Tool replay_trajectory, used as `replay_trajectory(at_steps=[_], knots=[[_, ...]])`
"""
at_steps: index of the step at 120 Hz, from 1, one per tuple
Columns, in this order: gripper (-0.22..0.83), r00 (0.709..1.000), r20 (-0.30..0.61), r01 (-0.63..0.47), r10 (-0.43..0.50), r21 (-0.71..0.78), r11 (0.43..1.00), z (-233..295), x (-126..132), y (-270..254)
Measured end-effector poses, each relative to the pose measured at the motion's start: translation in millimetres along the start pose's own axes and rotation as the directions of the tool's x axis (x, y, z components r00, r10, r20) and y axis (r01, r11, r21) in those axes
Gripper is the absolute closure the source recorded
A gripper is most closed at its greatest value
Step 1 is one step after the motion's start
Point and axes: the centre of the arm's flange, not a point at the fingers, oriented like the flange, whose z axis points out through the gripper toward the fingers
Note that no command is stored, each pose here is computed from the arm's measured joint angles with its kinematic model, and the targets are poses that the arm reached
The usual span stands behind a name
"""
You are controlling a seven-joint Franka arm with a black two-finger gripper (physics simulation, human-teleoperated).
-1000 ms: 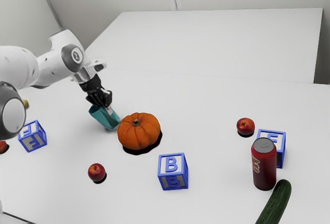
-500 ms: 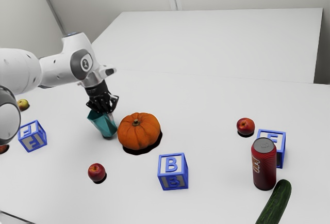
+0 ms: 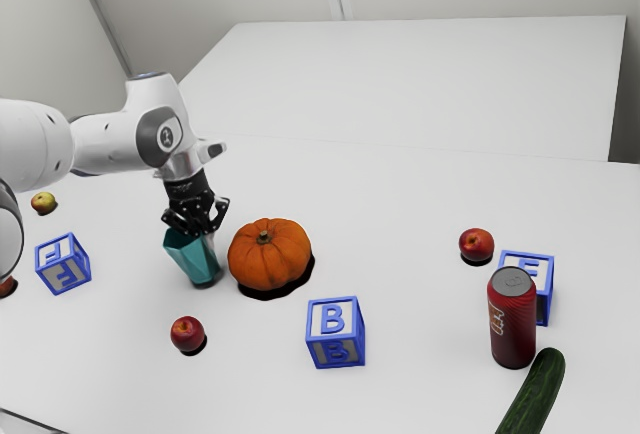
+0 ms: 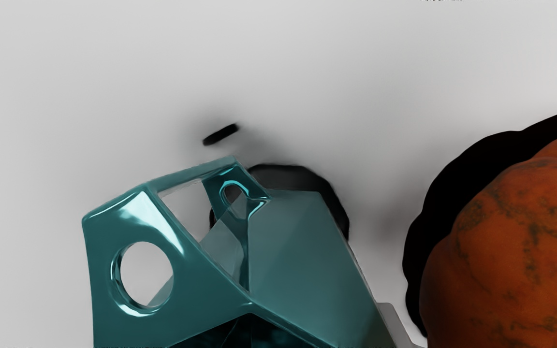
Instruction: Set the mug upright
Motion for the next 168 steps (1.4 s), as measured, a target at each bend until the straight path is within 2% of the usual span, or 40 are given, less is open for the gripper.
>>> replay_trajectory(at_steps=[75,96,112,135,168], knots=[[0.78,0.985,0.003,0.174,-0.174,0.046,0.984,17,4,4],[0.4,0.981,0.002,0.192,-0.193,0.043,0.98,17,5,3],[0.21,0.98,-0.005,0.2,-0.2,0.038,0.979,13,6,4],[0.09,0.979,-0.017,0.204,-0.203,0.031,0.979,6,7,6],[0.02,0.978,-0.042,0.206,-0.206,0.014,0.978,-12,10,7]])
